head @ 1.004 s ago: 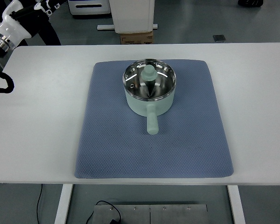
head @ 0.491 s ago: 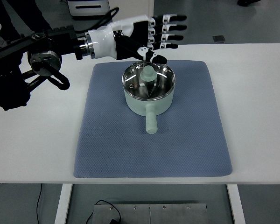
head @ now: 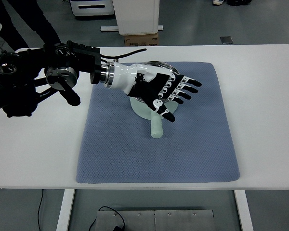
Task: Rotate green pot handle
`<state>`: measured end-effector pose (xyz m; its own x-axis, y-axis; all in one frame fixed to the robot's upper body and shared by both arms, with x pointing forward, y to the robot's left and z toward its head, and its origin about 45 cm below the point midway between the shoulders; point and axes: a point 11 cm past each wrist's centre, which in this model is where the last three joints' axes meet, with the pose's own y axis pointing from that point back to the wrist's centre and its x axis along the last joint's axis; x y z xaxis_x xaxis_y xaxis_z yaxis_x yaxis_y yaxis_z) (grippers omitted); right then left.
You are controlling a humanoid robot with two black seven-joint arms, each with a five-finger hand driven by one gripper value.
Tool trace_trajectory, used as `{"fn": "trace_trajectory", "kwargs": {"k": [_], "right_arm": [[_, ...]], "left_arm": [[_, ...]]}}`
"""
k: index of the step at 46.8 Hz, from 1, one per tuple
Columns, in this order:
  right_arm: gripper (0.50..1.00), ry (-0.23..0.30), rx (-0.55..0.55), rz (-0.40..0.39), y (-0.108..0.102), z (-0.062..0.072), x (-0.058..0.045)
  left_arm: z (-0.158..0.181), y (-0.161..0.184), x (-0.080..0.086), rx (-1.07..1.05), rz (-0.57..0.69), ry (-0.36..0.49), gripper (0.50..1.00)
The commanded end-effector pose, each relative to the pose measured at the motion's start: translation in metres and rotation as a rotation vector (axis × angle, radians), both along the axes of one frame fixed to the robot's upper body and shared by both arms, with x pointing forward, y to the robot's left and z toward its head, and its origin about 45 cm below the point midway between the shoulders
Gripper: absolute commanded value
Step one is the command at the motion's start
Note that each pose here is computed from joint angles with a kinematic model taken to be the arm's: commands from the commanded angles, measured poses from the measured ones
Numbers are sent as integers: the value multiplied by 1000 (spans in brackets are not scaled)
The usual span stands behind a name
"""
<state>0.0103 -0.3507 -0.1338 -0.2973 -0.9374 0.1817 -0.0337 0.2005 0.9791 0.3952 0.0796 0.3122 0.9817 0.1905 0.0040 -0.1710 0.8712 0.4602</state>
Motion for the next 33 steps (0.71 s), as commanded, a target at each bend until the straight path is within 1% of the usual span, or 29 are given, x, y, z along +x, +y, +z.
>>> {"fn": "trace_trajectory", "kwargs": {"k": [1,17,23,28,33], "right_arm": [[1000,0,-1,1,0,0,0],[1000,0,-1,-1,0,0,0],[1000,0,0,1,0,0,0],[1000,0,-1,-1,0,0,0],[1000,0,0,1,0,0,0]], "left_arm": [[-5,1,-1,21,-4,6,1000],[-32,4,-11,109,-29,41,1000],[-41,9,-12,171,-34,50,1000],[-43,11,-12,189,-39,42,1000],[-41,11,-11,211,-49,14,1000]]}}
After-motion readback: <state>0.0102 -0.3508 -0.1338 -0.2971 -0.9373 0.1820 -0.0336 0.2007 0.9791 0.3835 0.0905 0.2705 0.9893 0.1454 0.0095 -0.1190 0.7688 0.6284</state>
